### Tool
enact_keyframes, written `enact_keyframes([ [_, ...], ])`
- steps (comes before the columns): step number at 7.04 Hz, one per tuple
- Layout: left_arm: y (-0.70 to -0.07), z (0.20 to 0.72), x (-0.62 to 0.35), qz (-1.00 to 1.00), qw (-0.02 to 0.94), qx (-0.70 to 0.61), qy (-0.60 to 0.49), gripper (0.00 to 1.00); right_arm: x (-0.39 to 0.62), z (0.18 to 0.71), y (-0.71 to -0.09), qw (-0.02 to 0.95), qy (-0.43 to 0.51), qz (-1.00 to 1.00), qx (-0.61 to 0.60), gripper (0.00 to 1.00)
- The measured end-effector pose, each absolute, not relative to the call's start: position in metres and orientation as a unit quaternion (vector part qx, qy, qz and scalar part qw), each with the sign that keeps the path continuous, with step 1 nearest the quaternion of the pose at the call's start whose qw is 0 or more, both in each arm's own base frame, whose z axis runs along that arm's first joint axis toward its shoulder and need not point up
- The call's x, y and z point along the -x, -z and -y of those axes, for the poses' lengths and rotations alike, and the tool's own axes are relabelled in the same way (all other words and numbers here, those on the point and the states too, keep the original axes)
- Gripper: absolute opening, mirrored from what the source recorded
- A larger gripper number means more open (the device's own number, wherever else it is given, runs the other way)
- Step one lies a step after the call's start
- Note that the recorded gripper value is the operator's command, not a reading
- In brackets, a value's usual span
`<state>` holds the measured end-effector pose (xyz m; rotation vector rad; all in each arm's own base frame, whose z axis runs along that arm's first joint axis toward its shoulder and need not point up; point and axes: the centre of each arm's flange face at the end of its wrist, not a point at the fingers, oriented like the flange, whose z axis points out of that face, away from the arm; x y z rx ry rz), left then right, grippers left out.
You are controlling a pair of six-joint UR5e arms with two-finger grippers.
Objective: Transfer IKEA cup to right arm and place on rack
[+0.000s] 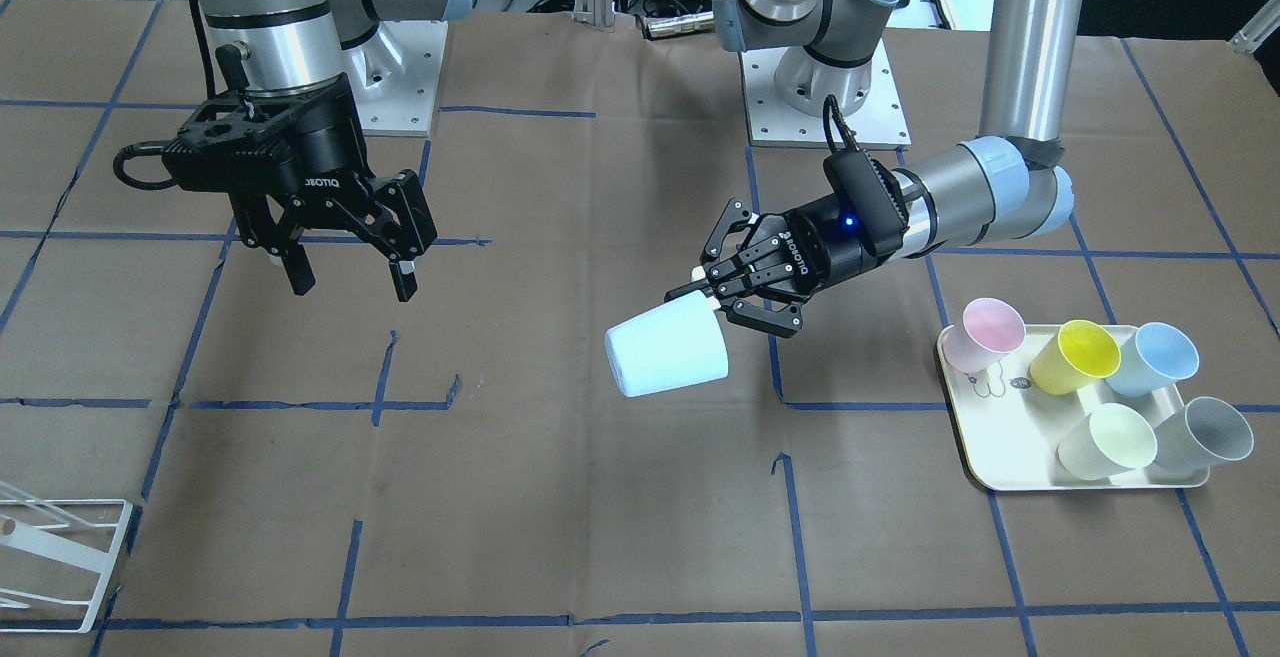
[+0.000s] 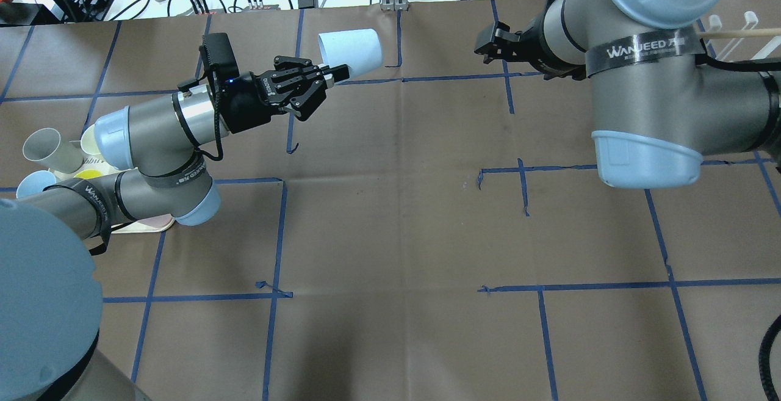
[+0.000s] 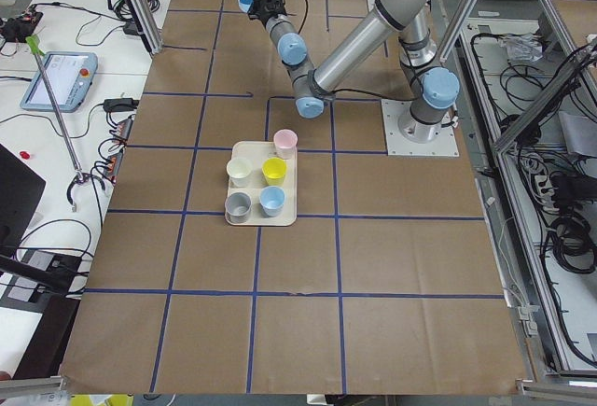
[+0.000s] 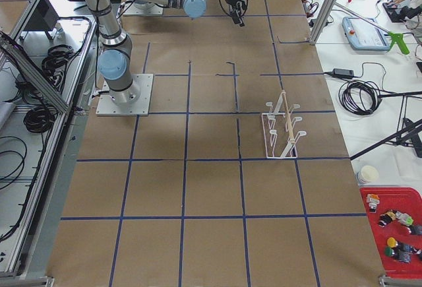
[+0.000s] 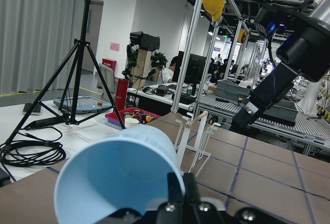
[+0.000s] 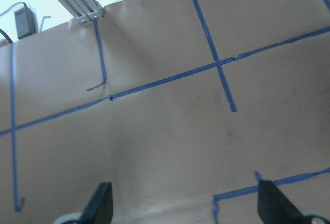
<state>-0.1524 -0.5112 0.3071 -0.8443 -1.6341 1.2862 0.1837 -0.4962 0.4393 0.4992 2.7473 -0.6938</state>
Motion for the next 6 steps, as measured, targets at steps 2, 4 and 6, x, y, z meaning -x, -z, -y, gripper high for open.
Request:
enact_keyframes([
  [2, -0.303, 0.509, 0.180, 0.667, 0.423, 0.337, -0.513, 0.00, -0.199, 0.491, -0.437, 0.258, 0.237, -0.894, -0.278, 0.99],
  [4, -0.303, 0.506, 0.186, 0.664, 0.425, 0.342, -0.512, 0.00, -0.206, 0.496, -0.436, 0.334, 0.261, -0.847, -0.320, 0.99],
  [6, -0.303, 0.503, 0.187, 0.660, 0.432, 0.346, -0.509, 0.00, -0.210, 0.499, -0.420, 0.405, 0.261, -0.790, -0.379, 0.99],
])
